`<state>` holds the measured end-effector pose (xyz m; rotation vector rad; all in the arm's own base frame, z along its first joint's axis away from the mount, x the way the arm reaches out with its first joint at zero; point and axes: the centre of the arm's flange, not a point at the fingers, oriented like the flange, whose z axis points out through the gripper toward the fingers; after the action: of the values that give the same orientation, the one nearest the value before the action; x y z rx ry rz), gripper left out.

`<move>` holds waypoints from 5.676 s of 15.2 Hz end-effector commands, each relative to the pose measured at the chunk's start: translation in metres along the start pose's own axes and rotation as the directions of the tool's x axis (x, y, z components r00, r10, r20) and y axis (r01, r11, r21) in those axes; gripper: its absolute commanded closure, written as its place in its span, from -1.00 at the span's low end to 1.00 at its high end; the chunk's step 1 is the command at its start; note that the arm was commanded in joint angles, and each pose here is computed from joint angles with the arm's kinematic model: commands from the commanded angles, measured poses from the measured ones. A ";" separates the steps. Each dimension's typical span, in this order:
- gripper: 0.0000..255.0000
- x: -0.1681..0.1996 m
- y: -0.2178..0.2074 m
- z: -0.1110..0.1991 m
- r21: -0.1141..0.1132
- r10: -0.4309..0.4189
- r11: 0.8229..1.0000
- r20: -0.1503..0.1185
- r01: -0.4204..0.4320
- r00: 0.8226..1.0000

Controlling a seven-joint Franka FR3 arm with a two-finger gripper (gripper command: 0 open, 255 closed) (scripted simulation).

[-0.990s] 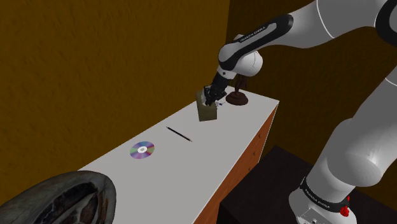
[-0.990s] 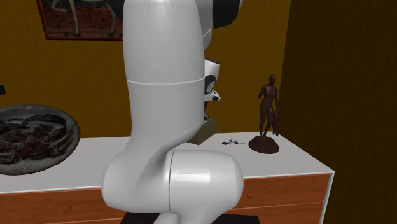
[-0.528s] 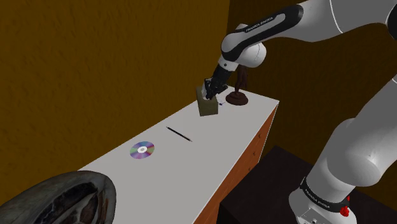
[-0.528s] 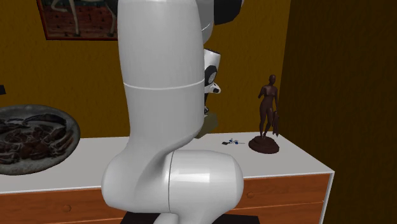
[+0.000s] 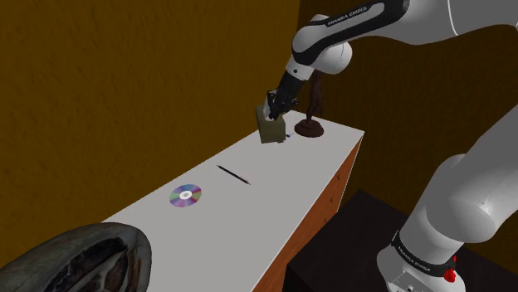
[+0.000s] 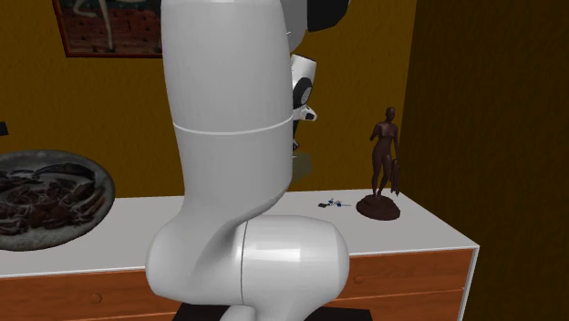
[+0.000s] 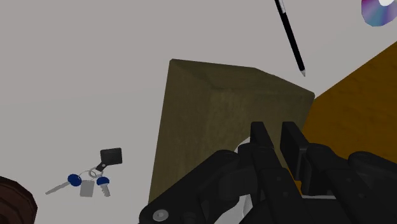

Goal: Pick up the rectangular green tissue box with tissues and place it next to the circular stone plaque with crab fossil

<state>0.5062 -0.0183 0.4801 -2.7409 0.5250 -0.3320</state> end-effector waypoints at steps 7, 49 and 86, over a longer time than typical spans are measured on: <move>1.00 0.007 -0.015 -0.040 0.000 0.000 1.000 0.000 0.000 1.000; 1.00 0.011 -0.115 -0.222 0.000 0.000 1.000 0.000 0.000 1.000; 1.00 -0.315 -0.396 -0.148 0.000 0.000 1.000 0.000 0.000 1.000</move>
<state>0.3046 0.4111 0.7118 -2.7416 0.5249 -0.3314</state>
